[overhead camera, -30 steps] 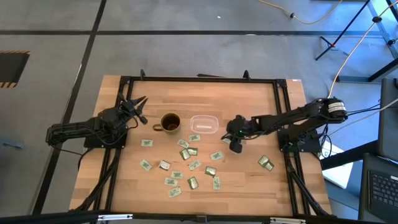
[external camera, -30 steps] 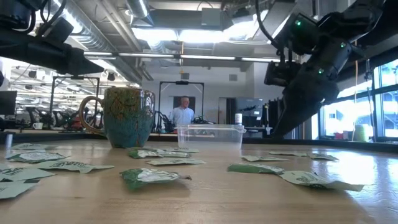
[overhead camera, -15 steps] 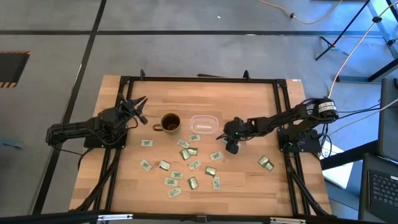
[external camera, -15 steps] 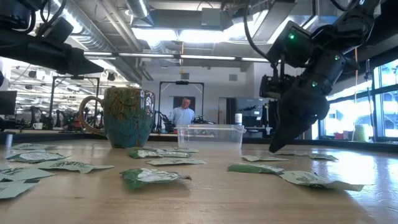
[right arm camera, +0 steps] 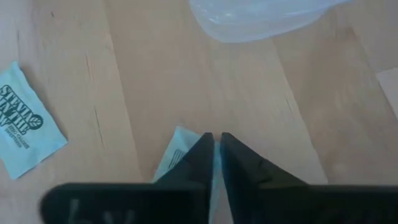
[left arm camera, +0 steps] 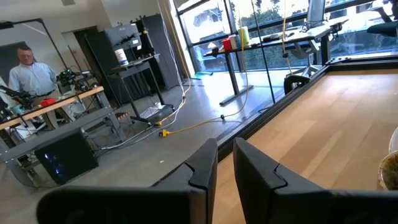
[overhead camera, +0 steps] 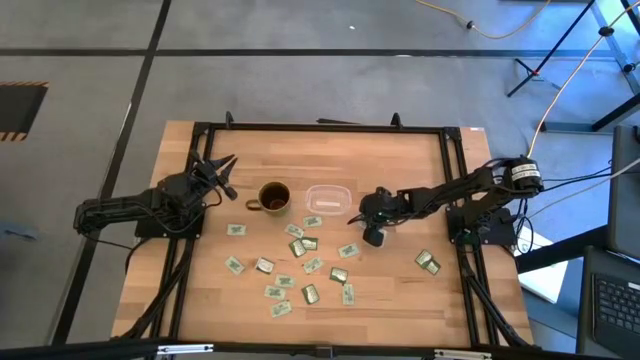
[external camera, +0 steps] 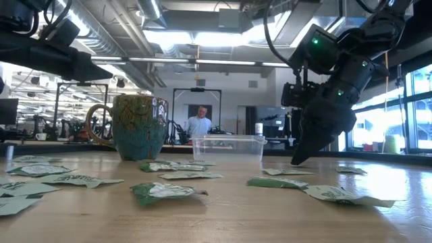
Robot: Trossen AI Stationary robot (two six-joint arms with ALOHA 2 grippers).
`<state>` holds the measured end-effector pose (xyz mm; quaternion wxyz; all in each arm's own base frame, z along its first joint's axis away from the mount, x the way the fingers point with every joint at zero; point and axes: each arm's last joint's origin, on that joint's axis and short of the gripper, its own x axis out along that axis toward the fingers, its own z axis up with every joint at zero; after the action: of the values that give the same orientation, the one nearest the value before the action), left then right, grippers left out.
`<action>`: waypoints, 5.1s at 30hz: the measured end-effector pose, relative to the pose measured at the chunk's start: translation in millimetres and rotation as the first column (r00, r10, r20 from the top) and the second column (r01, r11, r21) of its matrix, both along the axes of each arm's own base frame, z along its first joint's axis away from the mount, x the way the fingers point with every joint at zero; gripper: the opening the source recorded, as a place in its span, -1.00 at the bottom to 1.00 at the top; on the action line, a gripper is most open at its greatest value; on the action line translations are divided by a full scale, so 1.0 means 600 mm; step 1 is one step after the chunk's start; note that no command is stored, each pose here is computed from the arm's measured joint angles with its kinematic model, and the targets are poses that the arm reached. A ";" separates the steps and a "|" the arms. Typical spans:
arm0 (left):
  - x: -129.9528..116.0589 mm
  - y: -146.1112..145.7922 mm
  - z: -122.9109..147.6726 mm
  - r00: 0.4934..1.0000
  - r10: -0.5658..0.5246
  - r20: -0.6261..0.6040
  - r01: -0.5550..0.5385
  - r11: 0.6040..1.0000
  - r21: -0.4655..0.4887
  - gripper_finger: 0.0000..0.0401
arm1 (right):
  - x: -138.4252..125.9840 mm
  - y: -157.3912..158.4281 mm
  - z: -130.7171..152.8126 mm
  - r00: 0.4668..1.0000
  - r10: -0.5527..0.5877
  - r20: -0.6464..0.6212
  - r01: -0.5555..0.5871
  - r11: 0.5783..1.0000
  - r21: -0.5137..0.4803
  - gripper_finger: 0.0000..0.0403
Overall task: Pick and place items into bin
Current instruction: Put the light green stevia pack into the transparent bin
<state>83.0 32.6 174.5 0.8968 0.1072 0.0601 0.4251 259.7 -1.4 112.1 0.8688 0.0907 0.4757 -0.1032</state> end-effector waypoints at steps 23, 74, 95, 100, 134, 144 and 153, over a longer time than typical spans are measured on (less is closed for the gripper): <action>0.000 0.000 0.000 1.000 0.000 -0.001 0.000 1.000 0.000 -0.76 | -0.003 0.002 0.025 0.998 -0.008 0.070 0.006 1.000 0.029 -0.99; 0.000 0.000 0.000 1.000 0.000 0.000 0.000 1.000 0.000 -0.75 | 0.146 -0.065 0.047 0.982 -0.007 0.188 0.057 0.964 -0.261 -0.79; 0.000 0.000 0.000 1.000 0.000 0.000 0.000 1.000 0.000 -0.76 | 0.022 0.086 0.151 0.953 0.300 -0.031 -0.298 0.953 0.060 -0.52; 0.000 0.000 0.000 1.000 0.002 0.000 -0.002 1.000 0.000 -0.76 | -0.002 0.113 0.118 0.924 0.363 -0.116 -0.365 0.931 0.002 -0.55; 0.000 0.000 0.000 1.000 0.001 -0.001 -0.001 1.000 0.000 -0.77 | -0.061 0.100 0.011 0.933 0.348 -0.095 -0.355 0.932 -0.076 -0.69; 0.000 0.000 0.000 1.000 0.000 0.000 0.000 1.000 0.000 -0.77 | -0.063 0.099 0.008 0.936 0.338 -0.095 -0.345 0.935 -0.075 -0.98; 0.000 0.000 0.000 1.000 0.000 0.000 0.000 1.000 0.000 -0.77 | -0.038 0.104 0.033 0.930 0.369 0.009 -0.367 0.926 -0.086 -0.98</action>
<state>83.0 32.6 174.4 0.8967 0.1071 0.0602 0.4252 236.7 60.8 131.9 0.8816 -0.0351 0.4688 0.0427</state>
